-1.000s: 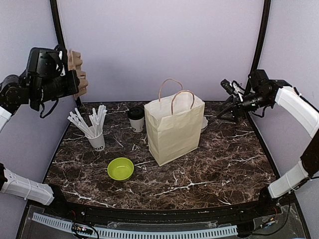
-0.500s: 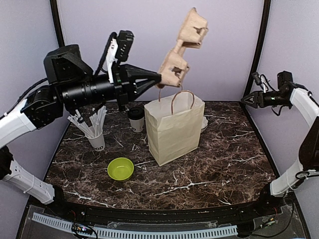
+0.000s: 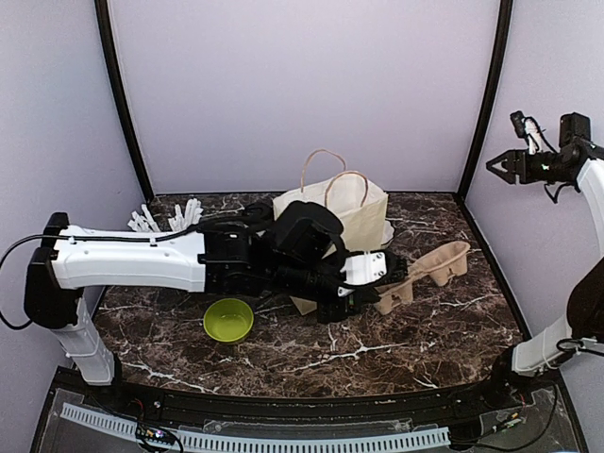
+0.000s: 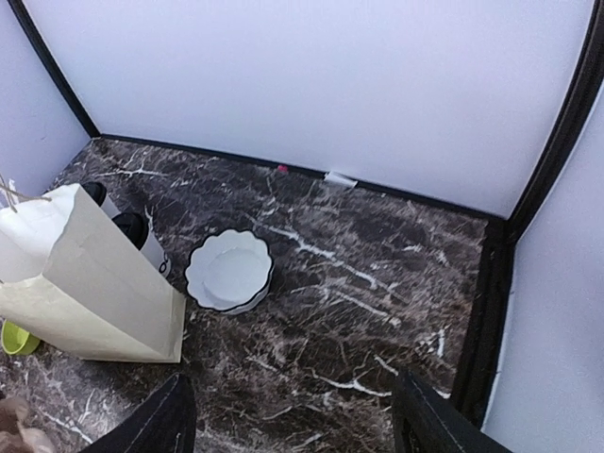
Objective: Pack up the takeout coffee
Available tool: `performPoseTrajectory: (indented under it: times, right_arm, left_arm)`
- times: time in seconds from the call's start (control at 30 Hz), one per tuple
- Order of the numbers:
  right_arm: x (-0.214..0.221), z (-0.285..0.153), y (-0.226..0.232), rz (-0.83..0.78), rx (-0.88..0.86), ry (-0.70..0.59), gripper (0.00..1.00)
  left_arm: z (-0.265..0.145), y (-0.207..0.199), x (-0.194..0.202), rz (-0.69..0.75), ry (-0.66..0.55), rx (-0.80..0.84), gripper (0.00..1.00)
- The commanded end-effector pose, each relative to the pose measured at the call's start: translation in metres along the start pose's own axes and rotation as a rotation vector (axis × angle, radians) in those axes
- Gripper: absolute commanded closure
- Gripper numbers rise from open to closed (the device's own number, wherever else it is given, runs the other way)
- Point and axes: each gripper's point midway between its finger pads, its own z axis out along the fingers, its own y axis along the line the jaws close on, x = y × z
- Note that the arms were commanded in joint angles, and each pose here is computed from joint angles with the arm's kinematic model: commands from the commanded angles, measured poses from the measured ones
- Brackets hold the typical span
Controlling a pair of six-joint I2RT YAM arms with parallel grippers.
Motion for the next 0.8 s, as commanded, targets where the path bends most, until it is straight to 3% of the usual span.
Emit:
performPoseTrajectory:
  times: [0.0, 0.23, 0.4, 0.47, 0.5, 0.57, 0.63, 0.77]
  right_arm:
    - [-0.015, -0.029, 0.014, -0.101, 0.061, -0.013, 0.29]
    - [0.031, -0.023, 0.024, -0.153, 0.021, 0.089, 0.29]
    - [0.052, -0.017, 0.026, -0.149, 0.003, 0.127, 0.29]
    - [0.058, -0.015, 0.029, -0.144, -0.015, 0.137, 0.29]
    - [0.061, -0.015, 0.032, -0.147, -0.026, 0.142, 0.29]
    - [0.069, -0.014, 0.042, -0.17, -0.068, 0.156, 0.29]
    - [0.083, -0.013, 0.055, -0.211, -0.127, 0.196, 0.27]
    - [0.126, -0.003, 0.074, -0.322, -0.203, 0.345, 0.27]
  left_arm:
    - [0.039, -0.005, 0.027, 0.125, 0.087, -0.018, 1.0]
    - [0.128, -0.006, 0.056, 0.281, 0.137, -0.061, 1.0]
    - [0.166, 0.018, 0.045, 0.406, 0.093, -0.239, 1.0]
    - [0.178, 0.021, 0.049, 0.463, 0.1, -0.28, 0.92]
    - [0.182, 0.02, 0.052, 0.492, 0.108, -0.289, 0.74]
    - [0.177, 0.026, 0.046, 0.494, 0.1, -0.329, 0.54]
    - [0.168, 0.029, 0.04, 0.48, 0.106, -0.335, 0.46]
    - [0.145, 0.021, 0.029, 0.413, 0.104, -0.255, 0.42]
